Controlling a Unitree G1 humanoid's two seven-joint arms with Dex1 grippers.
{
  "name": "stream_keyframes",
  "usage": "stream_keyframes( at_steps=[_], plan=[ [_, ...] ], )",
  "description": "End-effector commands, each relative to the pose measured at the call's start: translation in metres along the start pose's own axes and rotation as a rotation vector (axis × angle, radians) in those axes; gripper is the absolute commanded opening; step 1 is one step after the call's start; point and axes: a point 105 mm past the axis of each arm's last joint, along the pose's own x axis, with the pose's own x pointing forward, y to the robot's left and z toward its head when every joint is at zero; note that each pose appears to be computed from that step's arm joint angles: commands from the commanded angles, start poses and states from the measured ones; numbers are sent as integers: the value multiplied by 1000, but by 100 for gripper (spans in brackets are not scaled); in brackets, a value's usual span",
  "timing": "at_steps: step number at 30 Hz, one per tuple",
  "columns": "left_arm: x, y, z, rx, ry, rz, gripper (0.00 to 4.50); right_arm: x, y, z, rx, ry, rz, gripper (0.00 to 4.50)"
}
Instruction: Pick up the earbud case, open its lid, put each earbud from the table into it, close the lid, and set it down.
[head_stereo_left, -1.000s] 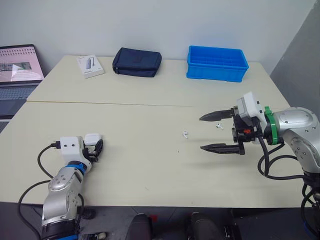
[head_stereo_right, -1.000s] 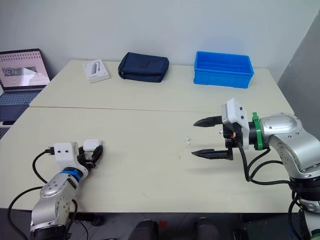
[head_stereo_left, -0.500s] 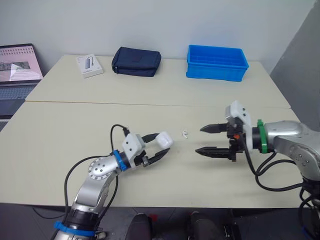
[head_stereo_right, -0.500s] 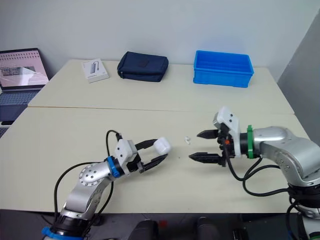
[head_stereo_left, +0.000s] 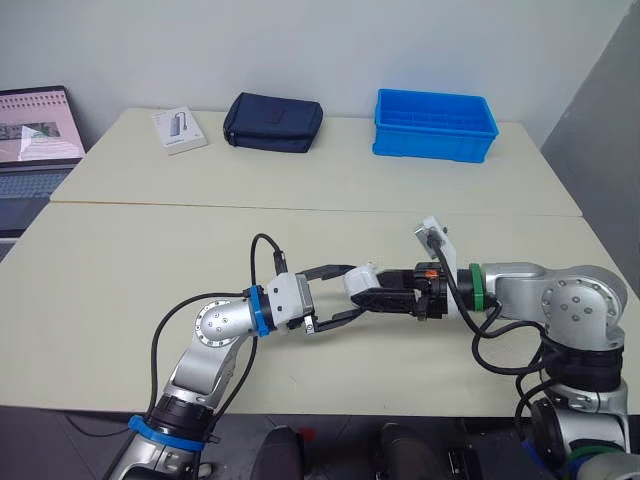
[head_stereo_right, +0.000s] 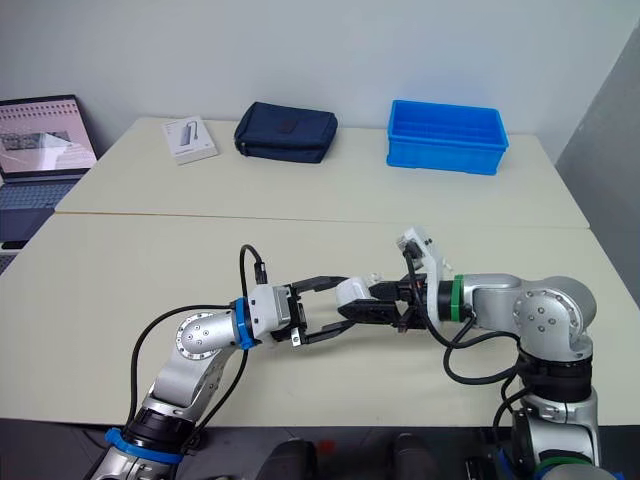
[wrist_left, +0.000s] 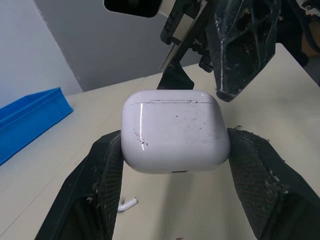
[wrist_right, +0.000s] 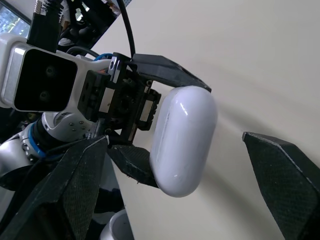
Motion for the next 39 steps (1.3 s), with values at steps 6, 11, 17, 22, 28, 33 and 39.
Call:
stream_keyframes(
  at_steps=[6,11,17,22,28,33,39],
  plan=[
    [0,7,11,52,-46,23,275,-2,3,1,30,15,39,450],
    [0,7,13,58,-50,26,275,-1,2,-3,51,35,51,414],
    [1,7,14,72,-57,27,275,0,3,-3,62,40,68,214],
    [4,8,15,89,-68,42,275,0,3,-1,67,33,82,76],
    [3,14,16,92,-75,68,310,0,4,0,61,37,87,76],
    [-4,17,3,61,32,23,450,-1,0,0,-3,69,42,76],
    [-34,3,-36,-278,358,-108,450,-2,-11,-9,-321,228,-61,76]
  ],
)
